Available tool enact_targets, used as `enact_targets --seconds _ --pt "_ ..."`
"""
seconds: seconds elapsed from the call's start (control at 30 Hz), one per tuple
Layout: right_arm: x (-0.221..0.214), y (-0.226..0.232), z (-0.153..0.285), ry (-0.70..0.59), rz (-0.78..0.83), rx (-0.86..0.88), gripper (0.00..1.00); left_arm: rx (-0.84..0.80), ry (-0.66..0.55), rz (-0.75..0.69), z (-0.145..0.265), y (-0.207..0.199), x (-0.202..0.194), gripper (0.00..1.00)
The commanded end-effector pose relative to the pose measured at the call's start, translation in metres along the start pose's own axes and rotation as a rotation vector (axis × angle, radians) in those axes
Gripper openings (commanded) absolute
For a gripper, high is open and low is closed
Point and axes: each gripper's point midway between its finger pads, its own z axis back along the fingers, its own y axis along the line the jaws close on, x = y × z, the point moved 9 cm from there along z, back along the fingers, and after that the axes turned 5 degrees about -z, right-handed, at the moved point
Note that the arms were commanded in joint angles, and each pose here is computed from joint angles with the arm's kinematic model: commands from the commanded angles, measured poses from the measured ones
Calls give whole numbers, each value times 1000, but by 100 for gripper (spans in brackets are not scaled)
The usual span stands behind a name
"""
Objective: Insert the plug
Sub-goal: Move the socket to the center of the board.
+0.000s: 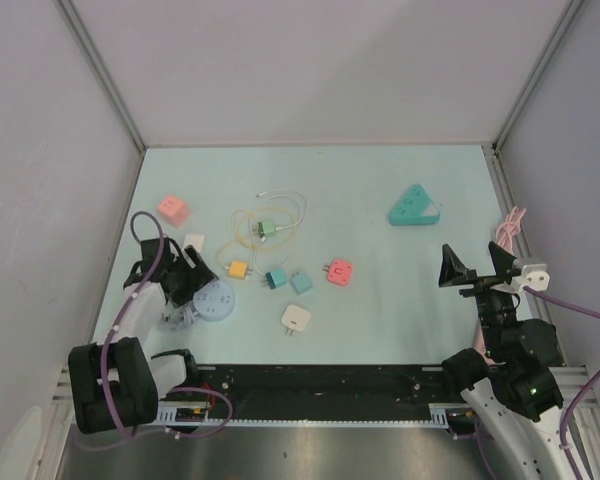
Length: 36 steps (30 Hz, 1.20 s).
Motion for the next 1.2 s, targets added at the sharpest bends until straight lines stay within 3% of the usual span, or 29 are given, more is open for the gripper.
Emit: enact_targets --seconds 0.0,0.17,0.6,0.7,0.73,0.8,0.9,1.03,1.17 --pt "11 0 2 -47 -21 -8 100 -157 82 76 -2 -12 -17 80" --pt "12 0 2 -51 -23 -8 100 -234 81 117 1 -30 -28 74" --pt "12 -1 3 -46 -11 -13 100 -388 64 144 17 -90 -44 75" --pt "11 -2 3 -43 -9 -14 100 -278 -31 47 33 -91 -26 78" --pt "11 -1 3 -41 -9 -12 100 -125 -72 29 36 -77 -26 79" --pt "11 -2 3 -43 -9 -14 100 -64 -151 6 58 -77 -19 84" --pt "12 -1 2 -47 -11 -13 100 51 -143 12 69 -62 -38 91" --pt "11 -2 2 -43 -8 -17 100 151 -38 54 67 -42 -76 94" --pt "10 -1 2 -37 -7 -11 100 237 -67 133 66 -30 -92 96"
